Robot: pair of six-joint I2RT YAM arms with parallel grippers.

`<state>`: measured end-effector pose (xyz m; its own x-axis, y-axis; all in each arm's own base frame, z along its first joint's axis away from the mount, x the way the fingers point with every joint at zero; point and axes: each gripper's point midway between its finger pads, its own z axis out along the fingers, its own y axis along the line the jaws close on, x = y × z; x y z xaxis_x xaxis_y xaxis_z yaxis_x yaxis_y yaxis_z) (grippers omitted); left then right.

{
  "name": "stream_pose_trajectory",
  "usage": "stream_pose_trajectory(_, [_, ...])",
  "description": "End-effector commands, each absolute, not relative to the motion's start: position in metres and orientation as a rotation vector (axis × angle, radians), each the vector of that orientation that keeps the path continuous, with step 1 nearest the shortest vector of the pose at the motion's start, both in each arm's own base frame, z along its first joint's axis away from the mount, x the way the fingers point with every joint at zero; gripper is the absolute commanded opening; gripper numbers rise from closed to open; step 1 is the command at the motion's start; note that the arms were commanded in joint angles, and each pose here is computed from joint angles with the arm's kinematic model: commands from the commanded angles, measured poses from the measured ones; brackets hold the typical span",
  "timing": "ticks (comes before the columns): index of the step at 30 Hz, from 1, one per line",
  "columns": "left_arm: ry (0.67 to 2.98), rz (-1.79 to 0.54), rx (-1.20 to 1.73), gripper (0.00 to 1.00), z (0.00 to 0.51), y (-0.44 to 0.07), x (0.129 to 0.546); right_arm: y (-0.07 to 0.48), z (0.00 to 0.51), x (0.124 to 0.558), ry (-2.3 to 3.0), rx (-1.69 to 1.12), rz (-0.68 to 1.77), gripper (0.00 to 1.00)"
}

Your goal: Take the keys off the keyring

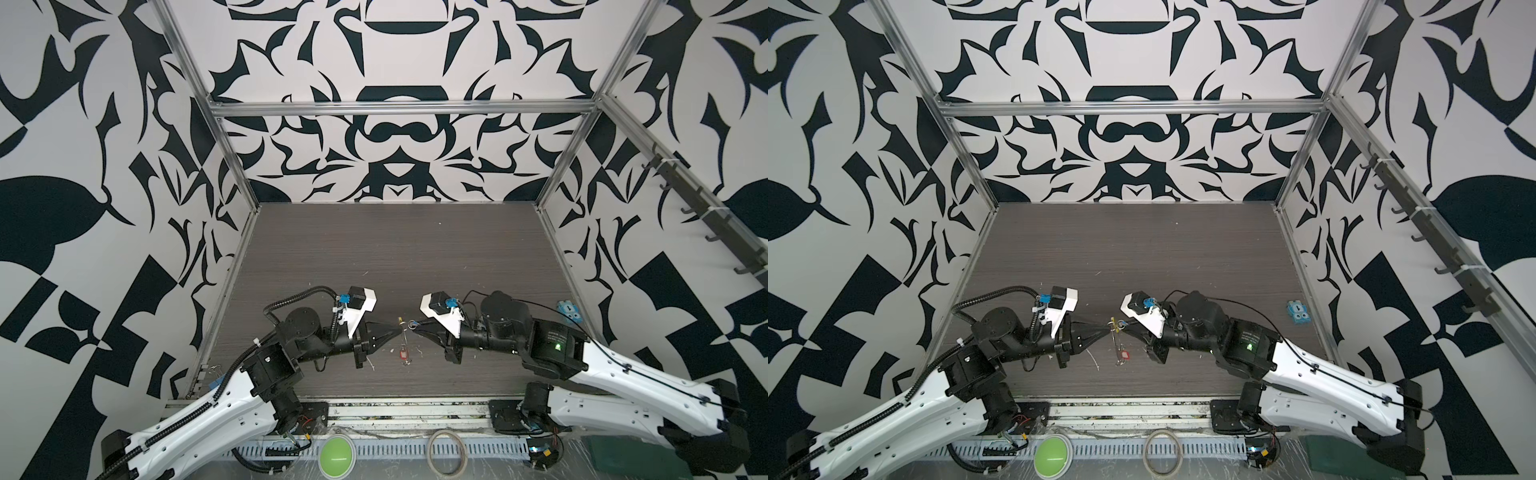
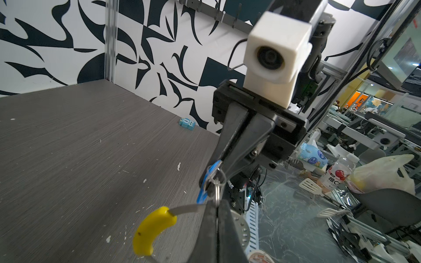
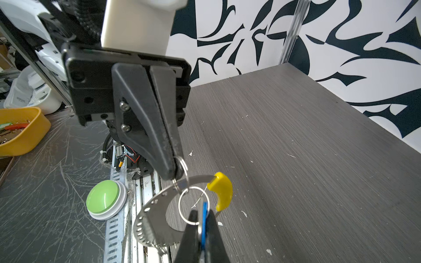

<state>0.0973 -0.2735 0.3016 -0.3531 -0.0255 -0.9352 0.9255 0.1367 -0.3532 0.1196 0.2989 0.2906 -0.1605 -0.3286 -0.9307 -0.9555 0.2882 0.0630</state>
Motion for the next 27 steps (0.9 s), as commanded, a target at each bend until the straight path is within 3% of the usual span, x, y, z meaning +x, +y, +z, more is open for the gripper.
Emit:
stream_pose_trajectory(1, [1.472,-1.404,0.956,0.0,0.321,-0.273,0.087,0.298,0.319,0.119,1.589,-1.206,0.898,0.0])
stream_pose_trajectory(27, [1.331,-1.623,1.076,0.0,0.339,-0.276,0.053,0.307,0.308,0.129,1.613,-1.31,1.038,0.0])
